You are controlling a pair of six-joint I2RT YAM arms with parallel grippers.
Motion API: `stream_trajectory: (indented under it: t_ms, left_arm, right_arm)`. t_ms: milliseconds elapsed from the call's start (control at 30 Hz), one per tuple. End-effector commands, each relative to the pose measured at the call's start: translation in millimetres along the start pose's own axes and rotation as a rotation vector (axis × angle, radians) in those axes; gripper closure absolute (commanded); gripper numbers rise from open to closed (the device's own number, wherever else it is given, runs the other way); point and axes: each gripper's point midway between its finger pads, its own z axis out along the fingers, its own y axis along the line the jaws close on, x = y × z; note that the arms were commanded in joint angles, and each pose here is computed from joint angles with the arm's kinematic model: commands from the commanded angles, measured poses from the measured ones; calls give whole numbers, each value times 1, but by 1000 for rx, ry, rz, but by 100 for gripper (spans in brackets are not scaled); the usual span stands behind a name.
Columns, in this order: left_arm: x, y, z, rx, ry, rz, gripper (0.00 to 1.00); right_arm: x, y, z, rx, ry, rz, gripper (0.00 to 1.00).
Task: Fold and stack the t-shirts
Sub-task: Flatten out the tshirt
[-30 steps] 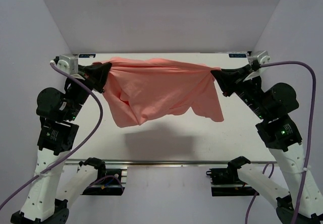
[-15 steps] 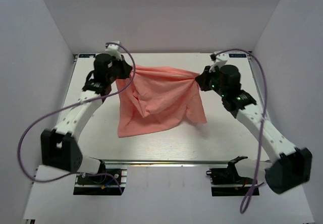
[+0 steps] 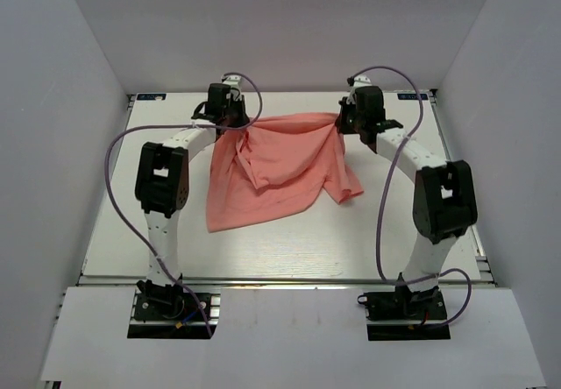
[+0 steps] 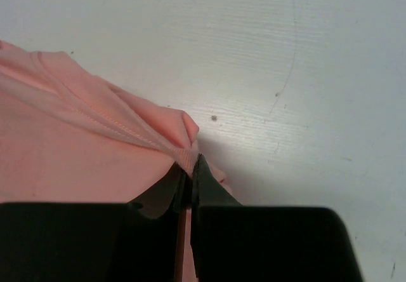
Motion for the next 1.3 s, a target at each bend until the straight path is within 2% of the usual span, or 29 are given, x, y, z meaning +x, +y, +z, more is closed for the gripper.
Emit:
stream_trajectory:
  t_ms: [0,33,67,100,133,167,200,233,400,433,467,500,533,567,600,633,733,800,833,933,1100,1233,1267]
  left_arm:
    - [-42,-1,5,12,-85,25,100]
    - [-42,0,11,12,-84,24,100]
    - [-35,3,21,9,-68,22,99]
    - [-33,6,24,-5,-60,20,89]
    - [-30,7,27,-8,-48,18,45]
    - [-34,9,28,-23,-54,9,13]
    - [-39,10,28,-35,-66,10,0]
    - [-43,11,26,-44,-68,10,0]
    - [-51,11,-4,-86,-55,5,0]
    - [-56,7,-23,-84,-65,6,0]
    - [-33,10,-32,-94,-14,-13,0]
    - [-52,3,-49,-86,-51,-26,0]
    - [-21,9,-59,-111,6,-51,0]
    - [-39,4,-94,-127,-55,-66,0]
    - [-33,5,-109,-147,-61,-113,0]
    - [4,14,-119,-187,-2,-149,0]
    - [47,30,-166,-311,23,-255,0]
    - [73,35,-182,-343,64,-285,0]
    - [94,38,-192,-362,82,-314,0]
    - [129,39,-199,-350,120,-317,0]
    - [171,44,-218,-362,141,-344,4]
    - [178,48,-222,-355,104,-350,6]
    - [176,47,-221,-353,94,-359,9]
  right_arm:
    - [-30,-21,19,41,-64,3,100]
    - [-15,-24,35,37,-25,18,100]
    - [-25,-31,38,40,-31,27,100]
    - [-21,-33,40,43,-10,33,98]
    - [-14,-32,51,11,13,33,84]
    - [-17,-32,52,-5,17,38,41]
    - [-17,-33,56,-19,25,38,20]
    - [-19,-31,55,-28,25,34,10]
    - [-41,-27,25,-35,-17,30,10]
    - [-43,-26,20,-38,-25,32,10]
    - [-33,-26,9,-34,-7,42,10]
    - [-40,-23,-4,-37,-29,40,10]
    - [-39,-23,-10,-38,-32,47,10]
    - [-24,-24,-13,-34,-5,57,10]
    - [-26,-21,-31,-33,-23,58,10]
    - [-8,-21,-34,-26,11,73,10]
    - [18,-23,-58,-15,37,107,10]
    - [15,-17,-79,-38,7,122,10]
    - [41,-18,-81,-37,51,135,10]
    - [58,-14,-99,-54,47,159,10]
    - [68,-10,-125,-74,22,159,10]
    - [80,-6,-133,-93,43,163,10]
    - [84,-5,-134,-101,50,165,10]
